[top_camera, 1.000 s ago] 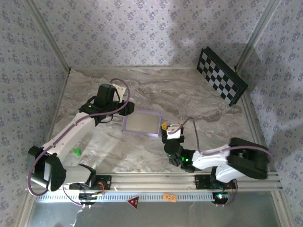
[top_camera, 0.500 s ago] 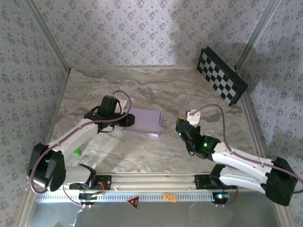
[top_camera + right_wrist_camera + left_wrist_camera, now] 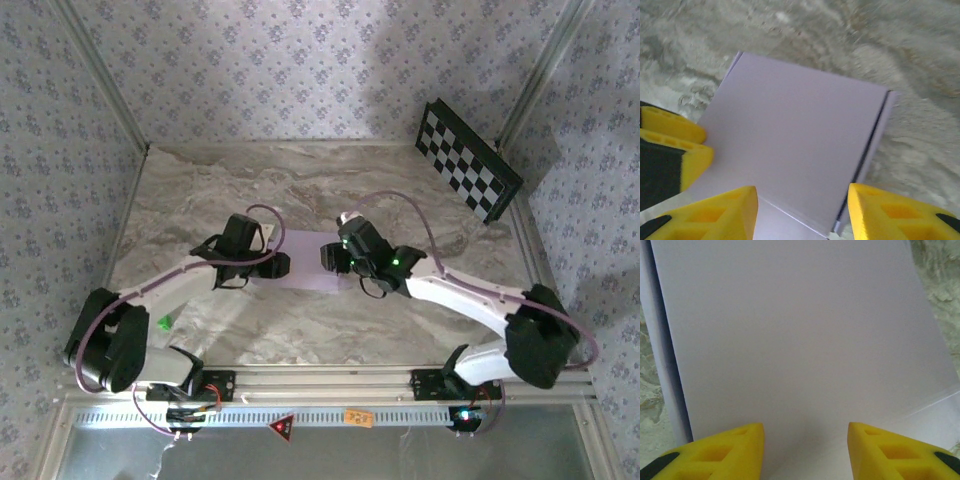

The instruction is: Fold the paper box

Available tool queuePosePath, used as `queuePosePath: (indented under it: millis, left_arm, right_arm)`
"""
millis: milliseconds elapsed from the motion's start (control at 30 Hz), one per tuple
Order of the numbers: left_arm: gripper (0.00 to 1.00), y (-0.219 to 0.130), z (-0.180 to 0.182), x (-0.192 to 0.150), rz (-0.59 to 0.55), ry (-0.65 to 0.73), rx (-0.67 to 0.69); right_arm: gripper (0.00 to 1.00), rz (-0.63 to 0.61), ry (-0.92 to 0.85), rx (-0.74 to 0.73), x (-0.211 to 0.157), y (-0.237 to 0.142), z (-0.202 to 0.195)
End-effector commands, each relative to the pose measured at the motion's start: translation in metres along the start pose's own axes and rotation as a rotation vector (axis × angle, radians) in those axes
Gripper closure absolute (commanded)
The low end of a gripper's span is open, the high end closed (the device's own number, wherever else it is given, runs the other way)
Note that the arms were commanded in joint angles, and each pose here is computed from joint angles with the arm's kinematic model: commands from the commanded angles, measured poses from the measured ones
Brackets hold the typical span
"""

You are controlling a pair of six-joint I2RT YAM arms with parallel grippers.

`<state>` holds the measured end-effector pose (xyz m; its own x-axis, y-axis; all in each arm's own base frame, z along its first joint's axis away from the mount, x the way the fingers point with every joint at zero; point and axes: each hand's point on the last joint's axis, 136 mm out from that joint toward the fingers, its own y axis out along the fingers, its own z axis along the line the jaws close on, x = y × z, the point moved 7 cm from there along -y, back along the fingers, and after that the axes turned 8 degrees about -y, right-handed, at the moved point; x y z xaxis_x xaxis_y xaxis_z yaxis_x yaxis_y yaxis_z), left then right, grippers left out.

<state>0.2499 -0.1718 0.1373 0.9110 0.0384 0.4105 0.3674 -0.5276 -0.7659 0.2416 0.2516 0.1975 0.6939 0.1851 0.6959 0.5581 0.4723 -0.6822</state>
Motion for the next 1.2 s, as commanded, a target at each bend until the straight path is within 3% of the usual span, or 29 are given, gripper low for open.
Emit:
queuePosePath:
  millis: [0,300,500,733,867,1000,1167]
  left_arm:
    - [0.52,0.008,-0.001,-0.005,0.024,-0.009,-0.019]
    - [0.52,0.025,0.011,-0.015,0.071,-0.038,0.007]
    - [0.53,0.037,0.015,-0.022,0.105,-0.091,-0.004]
    - [0.55,0.008,-0.012,0.004,-0.003,-0.058,-0.094]
    - [0.51,-0.021,-0.022,0.025,-0.096,-0.016,-0.063]
    - [0.47,-0.033,-0.011,0.035,-0.13,-0.004,0.018]
    - [0.47,-0.023,0.016,0.037,-0.09,-0.009,0.115]
  right_arm:
    - [0.49,0.127,-0.012,0.086,-0.006,0.015,0.005]
    - [0.54,0.329,0.081,0.015,-0.045,0.065,-0.024]
    - [0.59,0.419,0.121,-0.035,-0.065,0.079,-0.039]
    - [0.59,0.347,0.101,0.012,-0.036,0.06,-0.031]
    - [0.55,0.313,0.09,0.019,-0.016,0.046,-0.032]
    - [0.52,0.319,0.095,0.009,-0.009,0.043,-0.042]
    - [0.49,0.35,0.132,-0.007,-0.01,0.05,-0.058]
